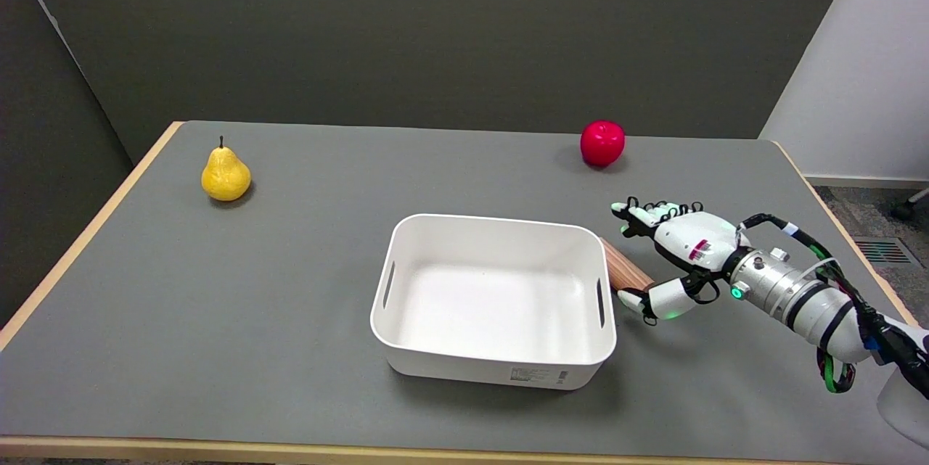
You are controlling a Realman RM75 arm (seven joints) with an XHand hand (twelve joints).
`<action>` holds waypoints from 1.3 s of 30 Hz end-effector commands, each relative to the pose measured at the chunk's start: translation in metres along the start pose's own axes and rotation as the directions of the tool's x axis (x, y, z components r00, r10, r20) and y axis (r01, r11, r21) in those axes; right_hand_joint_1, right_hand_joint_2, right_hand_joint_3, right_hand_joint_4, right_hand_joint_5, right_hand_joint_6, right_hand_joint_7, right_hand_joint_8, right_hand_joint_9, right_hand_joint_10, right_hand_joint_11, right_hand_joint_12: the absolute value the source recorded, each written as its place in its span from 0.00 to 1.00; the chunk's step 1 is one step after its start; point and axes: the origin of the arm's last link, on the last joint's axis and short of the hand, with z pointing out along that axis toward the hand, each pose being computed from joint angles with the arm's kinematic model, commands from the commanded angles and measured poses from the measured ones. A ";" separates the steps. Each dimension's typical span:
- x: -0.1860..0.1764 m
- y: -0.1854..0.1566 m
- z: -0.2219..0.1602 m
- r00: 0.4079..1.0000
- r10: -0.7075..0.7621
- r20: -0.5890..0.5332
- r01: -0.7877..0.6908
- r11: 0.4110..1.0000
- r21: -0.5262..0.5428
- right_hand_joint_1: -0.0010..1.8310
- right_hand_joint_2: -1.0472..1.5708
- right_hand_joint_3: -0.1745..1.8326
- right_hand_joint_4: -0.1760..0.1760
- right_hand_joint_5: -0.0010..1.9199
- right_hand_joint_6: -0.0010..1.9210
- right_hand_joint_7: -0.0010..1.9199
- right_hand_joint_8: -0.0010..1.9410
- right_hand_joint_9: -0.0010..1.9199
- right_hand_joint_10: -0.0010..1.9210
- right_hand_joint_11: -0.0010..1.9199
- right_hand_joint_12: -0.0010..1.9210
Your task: Pick up the wooden cylinder.
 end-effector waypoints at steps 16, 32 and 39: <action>-0.009 0.006 0.012 1.000 0.013 0.016 -0.013 1.000 -0.015 0.29 0.63 0.51 0.17 0.00 0.14 0.16 0.30 0.11 0.48 0.08 0.72; -0.018 0.010 0.015 0.999 0.030 0.039 -0.029 0.999 -0.021 0.30 0.63 0.51 0.18 0.00 0.14 0.16 0.30 0.12 0.48 0.09 0.73; -0.019 0.011 0.016 0.999 0.033 0.041 -0.032 0.999 -0.022 0.31 0.63 0.51 0.18 0.00 0.14 0.16 0.30 0.12 0.48 0.08 0.72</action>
